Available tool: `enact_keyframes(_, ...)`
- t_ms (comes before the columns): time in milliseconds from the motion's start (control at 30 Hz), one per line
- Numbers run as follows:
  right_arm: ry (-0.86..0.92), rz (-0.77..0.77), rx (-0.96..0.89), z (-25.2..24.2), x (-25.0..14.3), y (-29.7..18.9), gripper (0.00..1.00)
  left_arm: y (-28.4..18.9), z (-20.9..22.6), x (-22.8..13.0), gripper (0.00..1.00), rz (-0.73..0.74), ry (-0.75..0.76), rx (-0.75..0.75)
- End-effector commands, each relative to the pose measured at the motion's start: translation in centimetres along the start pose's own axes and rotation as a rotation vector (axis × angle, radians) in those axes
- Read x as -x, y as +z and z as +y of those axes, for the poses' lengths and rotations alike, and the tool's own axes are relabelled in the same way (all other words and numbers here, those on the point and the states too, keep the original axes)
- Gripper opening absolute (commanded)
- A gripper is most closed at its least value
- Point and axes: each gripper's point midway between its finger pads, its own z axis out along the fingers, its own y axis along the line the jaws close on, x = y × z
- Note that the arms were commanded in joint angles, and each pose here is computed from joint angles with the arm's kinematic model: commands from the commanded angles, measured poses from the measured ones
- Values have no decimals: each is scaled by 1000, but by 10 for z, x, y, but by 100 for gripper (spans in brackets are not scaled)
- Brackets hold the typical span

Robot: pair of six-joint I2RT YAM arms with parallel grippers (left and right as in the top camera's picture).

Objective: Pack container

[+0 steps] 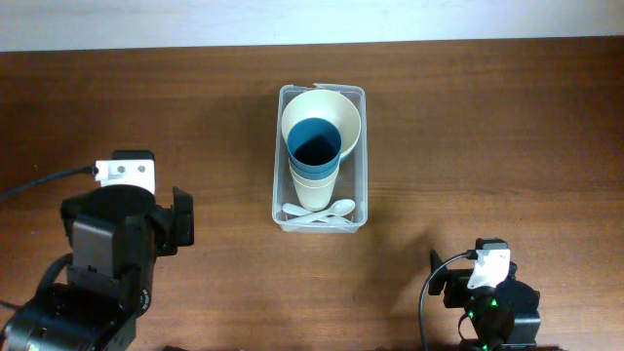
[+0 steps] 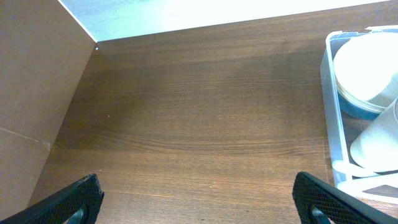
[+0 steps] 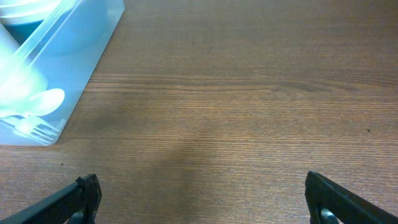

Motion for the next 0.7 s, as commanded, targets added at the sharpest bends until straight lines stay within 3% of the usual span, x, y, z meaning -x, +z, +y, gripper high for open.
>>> enact_keyframes(0, -7, -11, 11, 2, 1, 0, 99, -1, 2, 1, 100, -4, -16, 4)
enact_keyframes(267, -7, -11, 11, 2, 1, 0, 99, -3, 6, -1, 100, 1, -20, 17)
enact_keyframes(433, -7, -11, 11, 2, 1, 0, 99, 2, 30, -11, 100, 15, -101, 85)
enact_keyframes(567, -7, -11, 11, 2, 1, 0, 99, 15, 24, -21, 100, -12, -195, -20)
enact_keyframes(667, -7, -11, 11, 2, 1, 0, 99, 26, 13, -27, 100, -77, -163, -123)
